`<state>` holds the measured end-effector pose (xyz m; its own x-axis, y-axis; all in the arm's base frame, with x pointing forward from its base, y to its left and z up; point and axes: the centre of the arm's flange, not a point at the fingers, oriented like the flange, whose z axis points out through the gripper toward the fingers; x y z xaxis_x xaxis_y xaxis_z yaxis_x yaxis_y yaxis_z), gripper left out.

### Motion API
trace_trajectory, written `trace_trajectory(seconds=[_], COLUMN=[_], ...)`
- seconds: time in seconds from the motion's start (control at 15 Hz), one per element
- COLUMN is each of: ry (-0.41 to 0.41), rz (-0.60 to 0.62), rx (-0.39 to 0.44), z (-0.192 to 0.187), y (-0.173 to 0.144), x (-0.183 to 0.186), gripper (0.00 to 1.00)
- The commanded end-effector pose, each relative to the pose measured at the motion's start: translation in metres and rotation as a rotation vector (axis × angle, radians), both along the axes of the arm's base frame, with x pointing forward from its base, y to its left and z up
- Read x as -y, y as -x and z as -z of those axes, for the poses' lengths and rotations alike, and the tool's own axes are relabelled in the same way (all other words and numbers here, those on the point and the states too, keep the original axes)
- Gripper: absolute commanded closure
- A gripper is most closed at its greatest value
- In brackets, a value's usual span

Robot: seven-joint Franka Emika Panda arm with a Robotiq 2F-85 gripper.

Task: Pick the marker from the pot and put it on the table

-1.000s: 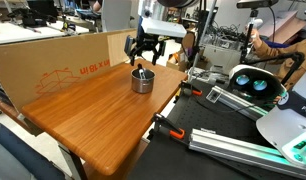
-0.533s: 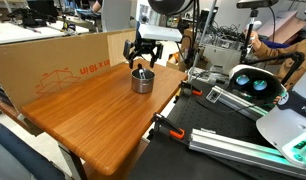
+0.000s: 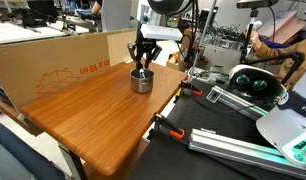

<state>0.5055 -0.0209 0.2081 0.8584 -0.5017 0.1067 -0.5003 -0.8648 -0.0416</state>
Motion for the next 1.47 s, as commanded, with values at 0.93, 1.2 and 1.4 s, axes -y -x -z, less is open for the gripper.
trace_trajectory(seconds=[0.93,1.2,1.4], ry=[-0.024,-0.036,-0.019], rz=[-0.021,-0.024,-0.031], rx=[0.049,0.053,0.095], z=[-0.021,-0.033,-0.047], y=[-0.005,-0.01,-0.019], x=[0.001,-0.007,-0.021], gripper=[0.95,0.95,0.95])
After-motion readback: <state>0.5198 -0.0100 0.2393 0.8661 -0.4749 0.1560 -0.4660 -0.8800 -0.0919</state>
